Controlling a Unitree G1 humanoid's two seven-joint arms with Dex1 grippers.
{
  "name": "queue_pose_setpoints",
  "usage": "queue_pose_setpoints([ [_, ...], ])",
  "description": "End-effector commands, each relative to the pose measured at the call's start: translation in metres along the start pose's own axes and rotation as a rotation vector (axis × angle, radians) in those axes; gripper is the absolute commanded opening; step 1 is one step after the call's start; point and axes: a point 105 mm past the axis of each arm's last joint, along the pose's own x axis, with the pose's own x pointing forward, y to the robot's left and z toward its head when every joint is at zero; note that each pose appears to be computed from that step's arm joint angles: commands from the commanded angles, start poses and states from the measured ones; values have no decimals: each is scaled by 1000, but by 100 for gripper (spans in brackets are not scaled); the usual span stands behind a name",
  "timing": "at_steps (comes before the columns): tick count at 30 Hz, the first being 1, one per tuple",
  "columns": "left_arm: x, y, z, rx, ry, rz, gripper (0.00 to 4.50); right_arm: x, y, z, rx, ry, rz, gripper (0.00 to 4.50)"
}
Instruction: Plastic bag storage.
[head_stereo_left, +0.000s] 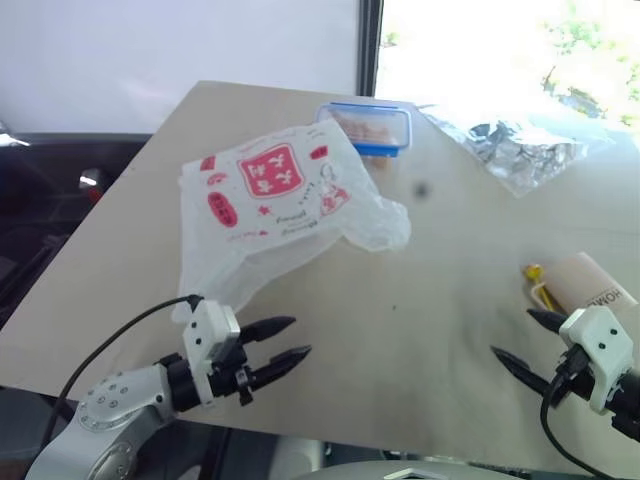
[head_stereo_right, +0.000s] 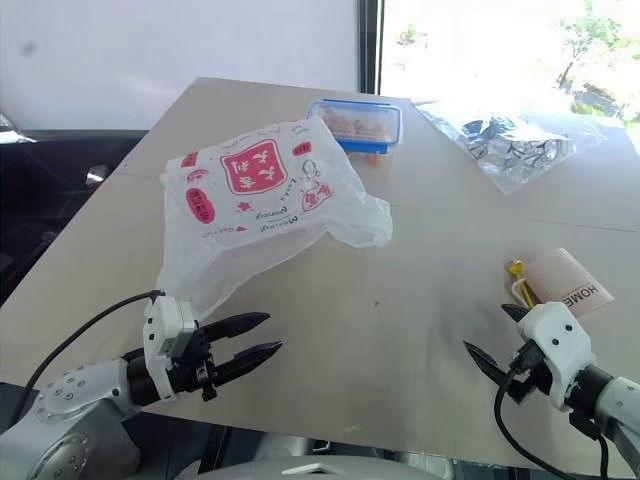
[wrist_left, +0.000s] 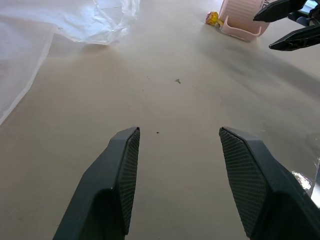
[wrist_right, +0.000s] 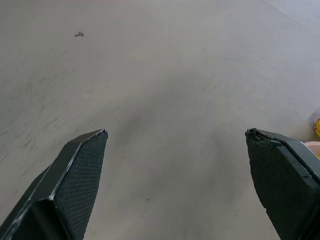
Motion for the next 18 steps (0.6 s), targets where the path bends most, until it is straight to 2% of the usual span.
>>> queue_pose_setpoints([
  [1,3,3,16,43,-47,-2,264,-2,3,16,-37,-71,29,448],
  [4,5,18,30,71,-110,46,264,0,9,36,-17,-206,71,448],
  [11,9,36,44,135,-169,160,264,-22,10,55,-130,-343,128,448],
  [16,15,51,43,293,-75,272,264,-52,15,54,-175,-343,258,448],
  [18,15,55,47,358,-85,310,264,-59,13,52,-190,-327,274,448],
])
